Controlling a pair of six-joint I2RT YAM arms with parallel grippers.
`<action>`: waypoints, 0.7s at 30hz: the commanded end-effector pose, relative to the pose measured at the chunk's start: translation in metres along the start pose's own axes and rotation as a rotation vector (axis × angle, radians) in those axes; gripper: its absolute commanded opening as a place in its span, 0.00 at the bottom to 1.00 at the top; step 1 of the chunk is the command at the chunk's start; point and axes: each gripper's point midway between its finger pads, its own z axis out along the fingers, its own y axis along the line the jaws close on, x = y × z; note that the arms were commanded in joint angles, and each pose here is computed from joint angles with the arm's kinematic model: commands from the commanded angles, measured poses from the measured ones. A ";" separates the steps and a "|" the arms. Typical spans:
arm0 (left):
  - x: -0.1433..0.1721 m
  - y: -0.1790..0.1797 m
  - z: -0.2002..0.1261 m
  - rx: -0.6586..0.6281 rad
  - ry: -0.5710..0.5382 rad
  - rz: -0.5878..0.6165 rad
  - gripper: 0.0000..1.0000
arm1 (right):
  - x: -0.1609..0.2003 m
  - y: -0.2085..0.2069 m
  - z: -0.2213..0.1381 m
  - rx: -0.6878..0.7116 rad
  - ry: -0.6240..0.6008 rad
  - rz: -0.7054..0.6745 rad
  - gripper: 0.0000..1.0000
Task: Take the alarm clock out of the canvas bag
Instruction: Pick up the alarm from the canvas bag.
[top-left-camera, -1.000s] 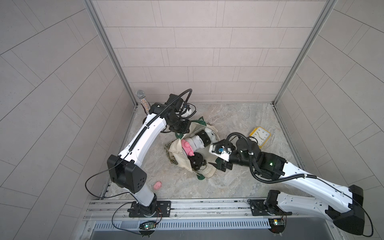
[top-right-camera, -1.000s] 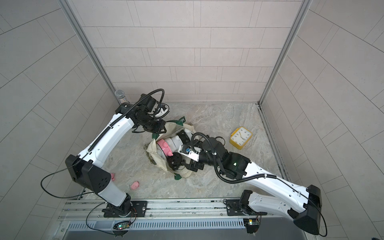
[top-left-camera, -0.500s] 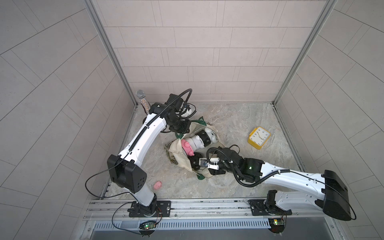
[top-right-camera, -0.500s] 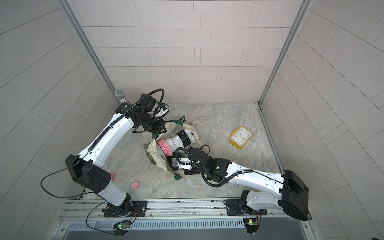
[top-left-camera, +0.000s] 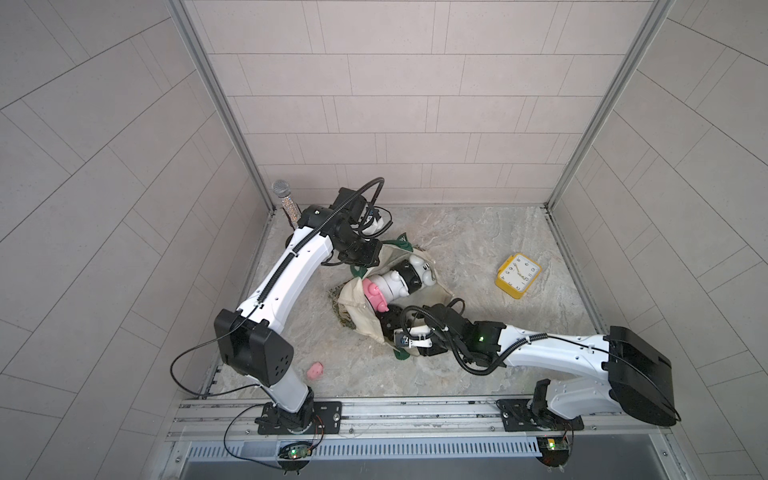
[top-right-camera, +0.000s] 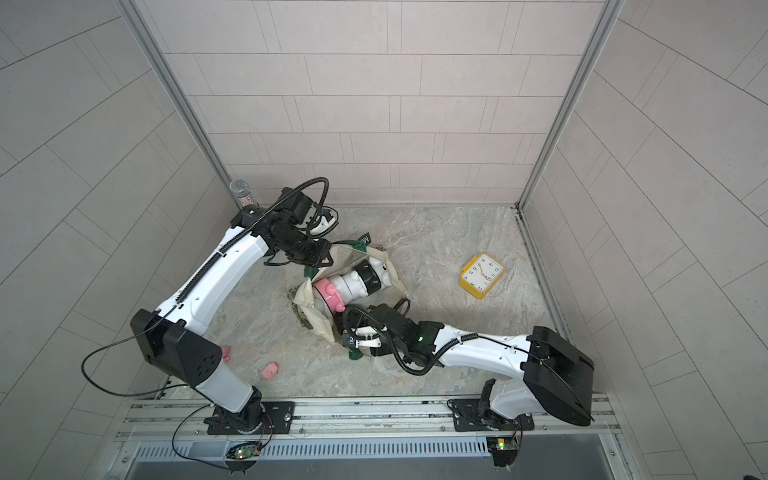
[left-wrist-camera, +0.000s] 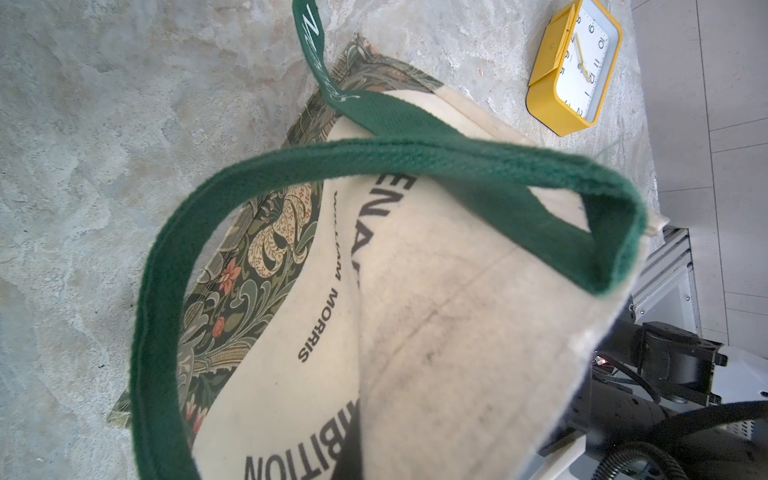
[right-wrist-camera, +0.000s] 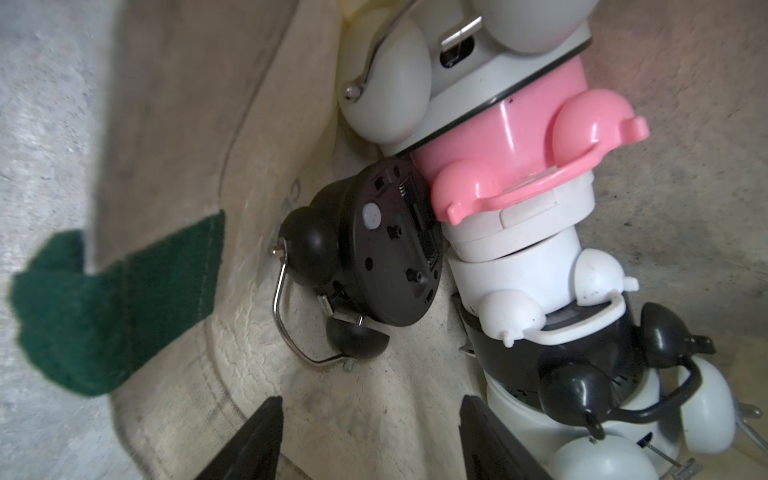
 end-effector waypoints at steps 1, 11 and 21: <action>-0.004 -0.009 -0.013 0.032 -0.046 0.019 0.03 | -0.006 0.001 0.004 0.007 -0.023 -0.023 0.69; -0.006 -0.006 -0.012 0.015 -0.049 -0.002 0.00 | -0.009 0.015 0.013 -0.015 -0.046 -0.082 0.68; -0.006 -0.007 -0.014 0.018 -0.053 -0.005 0.00 | -0.001 0.027 0.025 -0.043 -0.007 -0.109 0.67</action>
